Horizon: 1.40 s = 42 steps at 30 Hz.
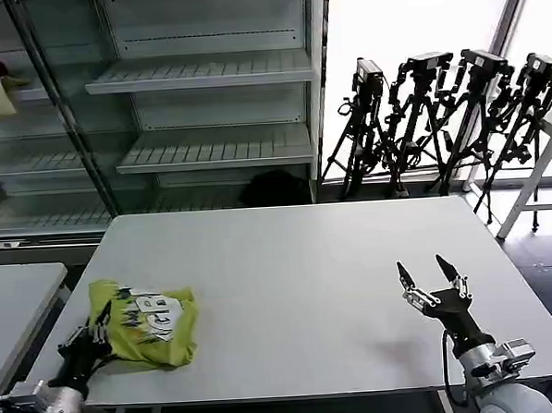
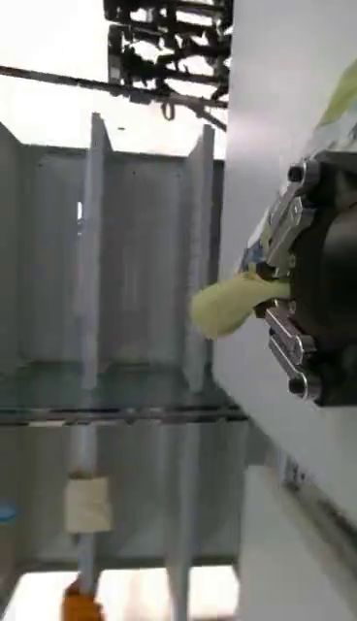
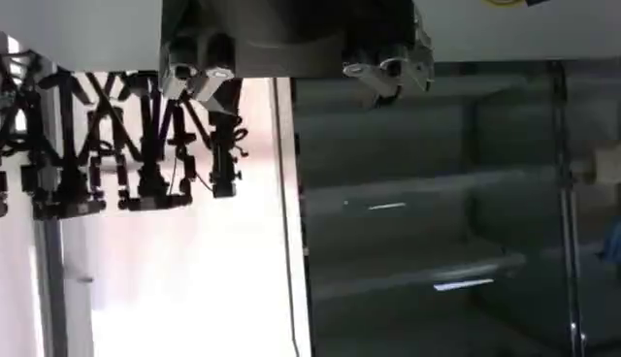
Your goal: Fold and organize the clothes.
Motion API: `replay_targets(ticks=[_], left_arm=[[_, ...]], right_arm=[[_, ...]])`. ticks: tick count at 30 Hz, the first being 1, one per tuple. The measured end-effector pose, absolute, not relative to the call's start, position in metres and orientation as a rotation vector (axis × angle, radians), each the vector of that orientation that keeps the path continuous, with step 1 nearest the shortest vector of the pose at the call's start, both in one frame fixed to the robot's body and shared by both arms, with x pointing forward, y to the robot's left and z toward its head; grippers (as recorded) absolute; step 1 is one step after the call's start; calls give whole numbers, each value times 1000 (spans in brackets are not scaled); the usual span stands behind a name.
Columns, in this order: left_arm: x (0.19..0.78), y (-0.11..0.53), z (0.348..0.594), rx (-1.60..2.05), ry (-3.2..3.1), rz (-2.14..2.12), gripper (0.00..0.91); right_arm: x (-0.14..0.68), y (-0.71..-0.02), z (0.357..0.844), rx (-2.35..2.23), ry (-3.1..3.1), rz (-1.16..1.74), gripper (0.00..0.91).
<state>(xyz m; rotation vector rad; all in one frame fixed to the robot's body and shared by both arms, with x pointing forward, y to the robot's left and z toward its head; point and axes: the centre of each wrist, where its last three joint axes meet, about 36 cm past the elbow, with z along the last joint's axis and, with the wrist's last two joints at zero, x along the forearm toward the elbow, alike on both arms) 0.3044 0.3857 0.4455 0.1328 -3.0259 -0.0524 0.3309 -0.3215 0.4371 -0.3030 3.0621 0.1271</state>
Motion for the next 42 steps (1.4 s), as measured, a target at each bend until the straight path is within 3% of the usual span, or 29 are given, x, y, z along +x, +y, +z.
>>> replay_targets(ticks=[5, 9, 12, 19, 23, 29, 30, 31, 32, 42], left_arm=[[315, 425, 487, 129, -3120, -297, 0], [320, 438, 493, 54, -3141, -495, 0], [324, 439, 476, -13, -3117, -614, 0], [331, 399, 410, -249, -3024, -632, 0], [338, 371, 399, -370, -3013, -606, 0], [347, 338, 406, -484, -3006, -543, 20], [349, 334, 407, -495, -3001, -533, 81], [350, 329, 407, -502, -2994, -524, 333], [351, 325, 407, -509, -2990, -515, 907], [360, 258, 428, -493, -2996, -445, 907]], right_arm=[[330, -322, 436, -308, 3062, 127, 907], [329, -320, 437, -311, 3059, 135, 907], [328, -320, 438, -313, 3057, 134, 907], [326, -323, 438, -308, 3062, 123, 907], [326, -322, 435, -307, 3065, 129, 907], [328, -319, 433, -315, 3062, 136, 907], [327, -318, 432, -319, 3062, 137, 907], [327, -317, 432, -321, 3062, 137, 907], [327, -317, 432, -323, 3061, 137, 907], [329, -308, 432, -335, 3061, 135, 907]])
